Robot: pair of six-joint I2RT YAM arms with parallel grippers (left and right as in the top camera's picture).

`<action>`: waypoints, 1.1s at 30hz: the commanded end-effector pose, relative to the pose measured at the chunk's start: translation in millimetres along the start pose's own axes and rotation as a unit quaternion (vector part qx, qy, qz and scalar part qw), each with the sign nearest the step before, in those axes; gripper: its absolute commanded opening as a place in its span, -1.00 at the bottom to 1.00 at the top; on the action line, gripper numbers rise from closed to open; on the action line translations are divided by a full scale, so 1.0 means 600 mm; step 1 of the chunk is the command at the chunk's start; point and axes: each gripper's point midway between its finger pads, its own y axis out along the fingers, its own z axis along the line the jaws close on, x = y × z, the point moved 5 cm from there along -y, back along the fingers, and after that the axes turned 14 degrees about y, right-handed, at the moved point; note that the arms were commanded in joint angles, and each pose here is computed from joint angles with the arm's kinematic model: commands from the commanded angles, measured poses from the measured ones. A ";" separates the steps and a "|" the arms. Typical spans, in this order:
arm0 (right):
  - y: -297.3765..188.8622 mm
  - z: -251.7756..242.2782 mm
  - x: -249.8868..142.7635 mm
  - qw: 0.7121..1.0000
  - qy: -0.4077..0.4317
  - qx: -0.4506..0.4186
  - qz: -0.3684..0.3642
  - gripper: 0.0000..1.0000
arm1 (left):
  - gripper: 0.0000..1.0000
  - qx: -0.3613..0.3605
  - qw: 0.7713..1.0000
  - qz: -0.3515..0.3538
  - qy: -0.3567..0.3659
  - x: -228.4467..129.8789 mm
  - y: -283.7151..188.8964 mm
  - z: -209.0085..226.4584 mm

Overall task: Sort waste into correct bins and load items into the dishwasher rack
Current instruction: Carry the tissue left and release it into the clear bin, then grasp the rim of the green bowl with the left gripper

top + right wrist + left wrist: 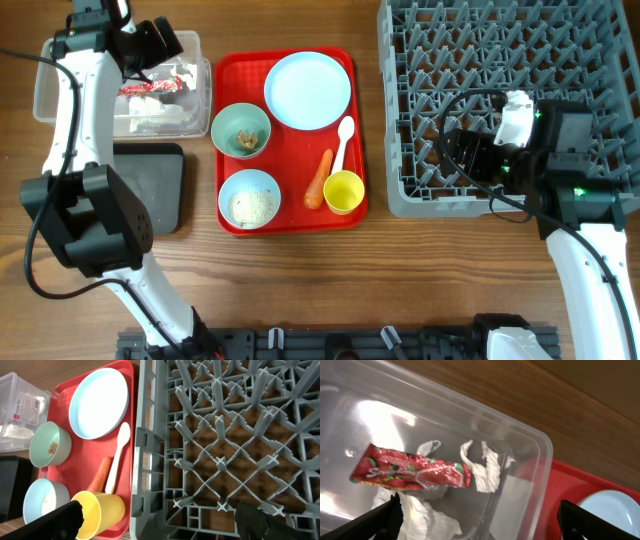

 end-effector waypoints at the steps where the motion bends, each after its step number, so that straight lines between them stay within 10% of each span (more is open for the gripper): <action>1: -0.004 0.005 0.007 1.000 0.003 -0.001 -0.006 0.99 | 0.99 -0.068 0.997 -0.013 0.018 0.006 -0.056 -0.051; 13: -0.004 0.006 0.009 1.000 0.001 0.000 -0.009 1.00 | 0.76 -0.083 0.968 0.172 0.160 -0.180 -0.100 -0.259; 33: -0.004 0.005 0.007 1.000 0.003 -0.001 -0.006 0.99 | 0.11 -0.072 0.949 0.111 0.285 -0.290 0.042 -0.299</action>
